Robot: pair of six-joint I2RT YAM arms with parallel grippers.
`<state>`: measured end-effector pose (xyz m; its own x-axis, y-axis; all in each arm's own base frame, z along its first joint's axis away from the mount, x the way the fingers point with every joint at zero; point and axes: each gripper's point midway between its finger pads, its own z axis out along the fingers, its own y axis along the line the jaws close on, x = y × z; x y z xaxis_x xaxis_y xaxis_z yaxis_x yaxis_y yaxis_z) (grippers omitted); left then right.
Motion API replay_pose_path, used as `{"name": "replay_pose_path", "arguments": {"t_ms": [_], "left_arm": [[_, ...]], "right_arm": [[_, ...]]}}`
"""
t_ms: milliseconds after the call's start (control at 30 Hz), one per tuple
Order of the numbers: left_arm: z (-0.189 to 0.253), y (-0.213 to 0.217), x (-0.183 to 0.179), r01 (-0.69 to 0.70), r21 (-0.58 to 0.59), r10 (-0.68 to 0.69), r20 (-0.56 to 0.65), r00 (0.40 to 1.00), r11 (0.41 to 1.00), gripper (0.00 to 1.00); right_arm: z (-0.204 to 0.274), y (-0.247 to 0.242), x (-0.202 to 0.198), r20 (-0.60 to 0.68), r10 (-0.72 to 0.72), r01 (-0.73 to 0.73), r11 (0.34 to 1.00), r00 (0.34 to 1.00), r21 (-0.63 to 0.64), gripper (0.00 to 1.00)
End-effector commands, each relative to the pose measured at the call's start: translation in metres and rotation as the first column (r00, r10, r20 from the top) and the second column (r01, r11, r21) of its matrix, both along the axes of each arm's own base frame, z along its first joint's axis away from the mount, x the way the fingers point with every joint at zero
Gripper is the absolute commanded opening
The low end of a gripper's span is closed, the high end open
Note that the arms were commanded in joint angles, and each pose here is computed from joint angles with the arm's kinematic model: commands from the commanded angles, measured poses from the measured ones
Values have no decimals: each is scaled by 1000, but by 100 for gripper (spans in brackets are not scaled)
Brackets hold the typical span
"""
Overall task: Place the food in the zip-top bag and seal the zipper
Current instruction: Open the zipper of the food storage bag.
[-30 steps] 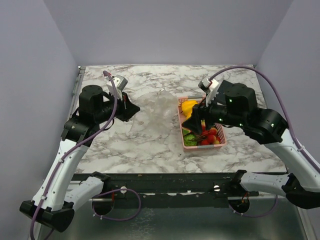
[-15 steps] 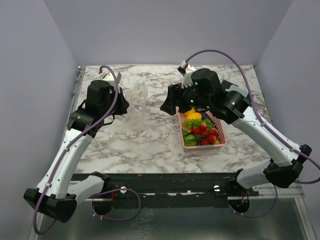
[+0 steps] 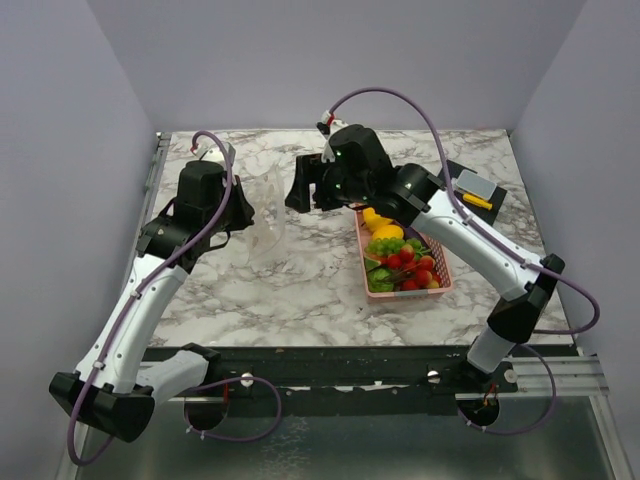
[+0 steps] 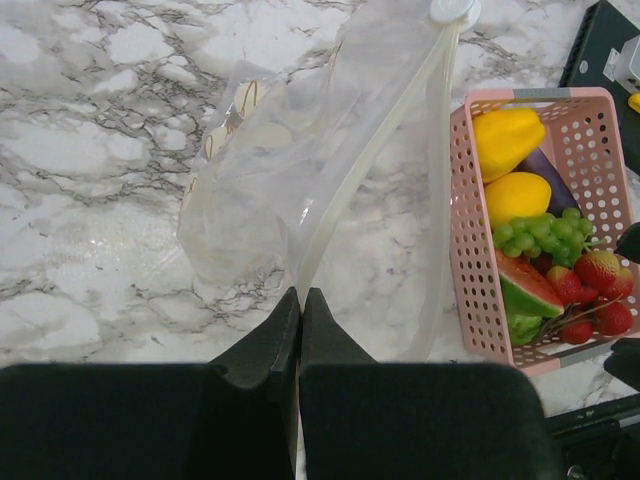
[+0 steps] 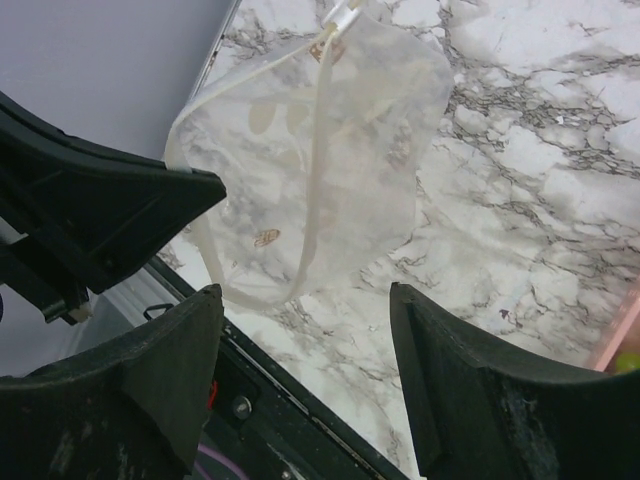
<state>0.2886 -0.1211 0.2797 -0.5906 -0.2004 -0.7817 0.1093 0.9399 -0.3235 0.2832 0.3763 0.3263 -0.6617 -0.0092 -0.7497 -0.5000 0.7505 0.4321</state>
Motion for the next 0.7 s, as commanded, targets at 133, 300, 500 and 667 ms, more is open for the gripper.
{"name": "replay_pose_path", "arguments": {"t_ms": [133,300,500,667], "left_arm": [[1,5,3,-44,10,44,-17,999,999,0],[2,6,3,-51,14,51,-16,999,999,0],[1,6,2,-49,14,49,-22,999,999,0],[0,5,0,-39,14,39,-32,999,999,0]], "right_arm": [[-12,26,12,4,-22,22,998,1000,-51,72],[-32,35,15,4,-32,32,993,999,-110,70],[-56,45,19,-4,-33,32,985,999,-171,65],[-68,53,23,10,-37,39,975,999,-217,60]]}}
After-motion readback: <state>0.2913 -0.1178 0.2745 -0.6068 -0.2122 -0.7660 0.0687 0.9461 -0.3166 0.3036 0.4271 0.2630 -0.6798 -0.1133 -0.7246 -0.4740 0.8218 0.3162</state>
